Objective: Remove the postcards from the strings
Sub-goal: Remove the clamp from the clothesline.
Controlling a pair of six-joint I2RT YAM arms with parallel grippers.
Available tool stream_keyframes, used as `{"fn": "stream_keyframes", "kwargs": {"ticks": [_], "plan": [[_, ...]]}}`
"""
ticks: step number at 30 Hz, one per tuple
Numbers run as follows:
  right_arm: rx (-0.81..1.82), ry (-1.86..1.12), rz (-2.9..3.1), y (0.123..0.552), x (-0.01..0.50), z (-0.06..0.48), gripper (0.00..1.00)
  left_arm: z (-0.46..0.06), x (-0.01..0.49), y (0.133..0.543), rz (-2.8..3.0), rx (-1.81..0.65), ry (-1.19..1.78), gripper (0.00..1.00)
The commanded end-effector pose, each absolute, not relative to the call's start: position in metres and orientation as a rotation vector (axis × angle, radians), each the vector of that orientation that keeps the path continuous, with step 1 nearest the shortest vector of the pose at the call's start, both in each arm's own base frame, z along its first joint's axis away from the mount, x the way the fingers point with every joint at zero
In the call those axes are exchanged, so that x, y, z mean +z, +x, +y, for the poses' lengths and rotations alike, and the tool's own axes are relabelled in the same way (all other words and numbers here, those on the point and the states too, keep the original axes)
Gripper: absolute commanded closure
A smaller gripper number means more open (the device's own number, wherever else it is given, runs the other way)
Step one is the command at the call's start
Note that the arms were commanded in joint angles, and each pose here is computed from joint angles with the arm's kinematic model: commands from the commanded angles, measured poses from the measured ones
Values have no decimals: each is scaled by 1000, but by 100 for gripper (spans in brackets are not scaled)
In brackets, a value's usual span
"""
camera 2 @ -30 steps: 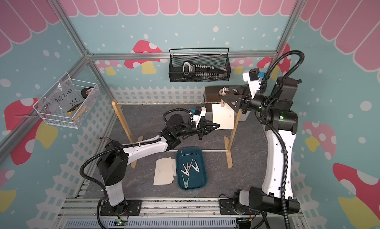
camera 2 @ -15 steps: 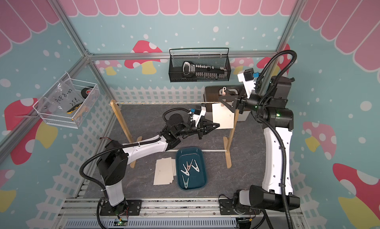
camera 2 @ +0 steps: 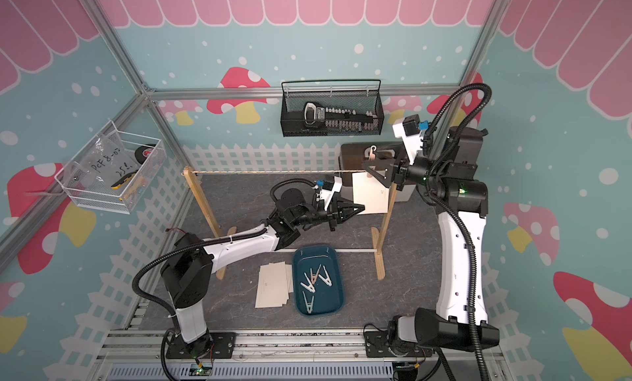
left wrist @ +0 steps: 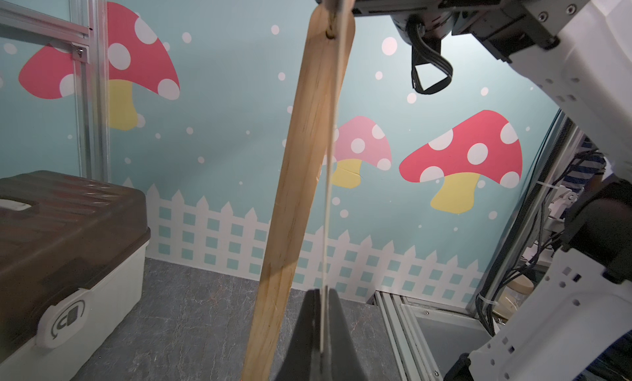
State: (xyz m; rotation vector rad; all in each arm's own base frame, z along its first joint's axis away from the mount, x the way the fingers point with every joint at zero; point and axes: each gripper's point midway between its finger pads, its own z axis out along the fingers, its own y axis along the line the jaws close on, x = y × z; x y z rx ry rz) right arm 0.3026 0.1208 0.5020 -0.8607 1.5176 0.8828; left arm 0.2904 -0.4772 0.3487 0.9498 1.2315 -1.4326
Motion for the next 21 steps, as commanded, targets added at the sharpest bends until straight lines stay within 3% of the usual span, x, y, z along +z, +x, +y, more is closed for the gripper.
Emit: {"fn": "stream_keyframes", "kwargs": {"ticks": [1,21], "plan": [[913,-895,1501,289,505,127,44,-475,362,292,1200,-1441,951,100],[919,-957,1448,274,504,131,52,-470,364,301,1232,-1459,928,100]]}}
